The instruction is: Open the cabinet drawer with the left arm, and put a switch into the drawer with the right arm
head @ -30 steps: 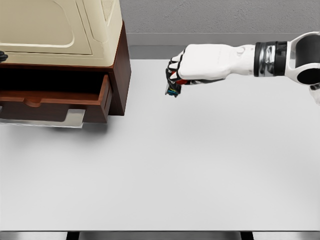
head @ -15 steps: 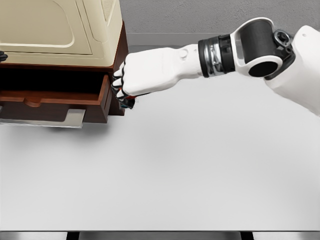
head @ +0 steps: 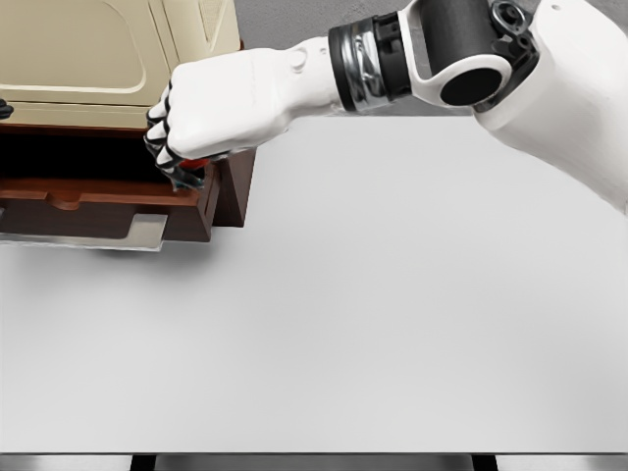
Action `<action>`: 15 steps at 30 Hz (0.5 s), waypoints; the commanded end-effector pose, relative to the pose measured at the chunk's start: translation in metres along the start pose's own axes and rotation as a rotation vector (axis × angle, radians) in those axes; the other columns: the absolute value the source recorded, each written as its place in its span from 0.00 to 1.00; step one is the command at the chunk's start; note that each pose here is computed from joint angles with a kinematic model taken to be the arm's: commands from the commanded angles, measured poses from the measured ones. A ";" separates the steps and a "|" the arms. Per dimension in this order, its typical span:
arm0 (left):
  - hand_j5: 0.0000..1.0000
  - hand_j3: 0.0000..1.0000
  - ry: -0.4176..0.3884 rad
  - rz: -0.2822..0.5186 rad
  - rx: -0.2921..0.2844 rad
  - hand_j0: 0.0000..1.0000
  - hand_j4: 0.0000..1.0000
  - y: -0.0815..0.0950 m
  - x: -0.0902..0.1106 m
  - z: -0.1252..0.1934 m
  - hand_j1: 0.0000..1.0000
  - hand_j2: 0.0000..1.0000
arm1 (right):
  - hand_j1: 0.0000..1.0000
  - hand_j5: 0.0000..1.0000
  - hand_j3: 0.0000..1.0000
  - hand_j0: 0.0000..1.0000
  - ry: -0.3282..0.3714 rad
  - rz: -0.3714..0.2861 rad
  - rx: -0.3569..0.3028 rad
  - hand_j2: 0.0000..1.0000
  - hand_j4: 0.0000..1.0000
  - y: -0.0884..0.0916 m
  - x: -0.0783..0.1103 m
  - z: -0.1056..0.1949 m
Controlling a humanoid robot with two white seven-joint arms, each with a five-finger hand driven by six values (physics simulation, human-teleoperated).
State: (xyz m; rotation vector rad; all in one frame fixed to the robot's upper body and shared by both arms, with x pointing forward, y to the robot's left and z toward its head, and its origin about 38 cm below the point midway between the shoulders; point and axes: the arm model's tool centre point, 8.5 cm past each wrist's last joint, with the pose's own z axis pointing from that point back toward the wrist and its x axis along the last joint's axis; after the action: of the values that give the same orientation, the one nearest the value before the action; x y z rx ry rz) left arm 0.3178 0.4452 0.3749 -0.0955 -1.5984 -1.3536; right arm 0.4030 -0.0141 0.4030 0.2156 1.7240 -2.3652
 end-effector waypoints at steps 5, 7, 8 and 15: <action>1.00 1.00 -0.002 0.008 0.005 1.00 1.00 0.001 0.000 0.000 1.00 1.00 | 0.37 0.37 0.37 0.37 0.025 -0.057 -0.010 0.37 0.37 -0.004 -0.024 -0.022; 1.00 1.00 -0.002 0.008 0.005 1.00 1.00 0.001 0.000 0.000 1.00 1.00 | 0.37 0.37 0.37 0.37 0.018 -0.071 -0.001 0.37 0.37 0.000 -0.026 -0.034; 1.00 1.00 -0.002 0.008 0.005 1.00 1.00 0.001 0.000 0.000 1.00 1.00 | 0.37 0.37 0.37 0.37 0.019 -0.079 0.000 0.37 0.37 0.001 -0.028 -0.038; 1.00 1.00 0.000 0.006 0.004 1.00 1.00 0.000 0.000 0.000 1.00 1.00 | 0.38 0.38 0.38 0.38 0.044 -0.121 0.014 0.38 0.38 0.002 -0.044 -0.056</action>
State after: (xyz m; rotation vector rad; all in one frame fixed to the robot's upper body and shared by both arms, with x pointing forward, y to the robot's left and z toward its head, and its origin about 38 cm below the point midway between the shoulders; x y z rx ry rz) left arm 0.3178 0.4452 0.3747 -0.0944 -1.5971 -1.3554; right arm 0.4423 0.0355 0.3990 0.1872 1.7771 -2.4588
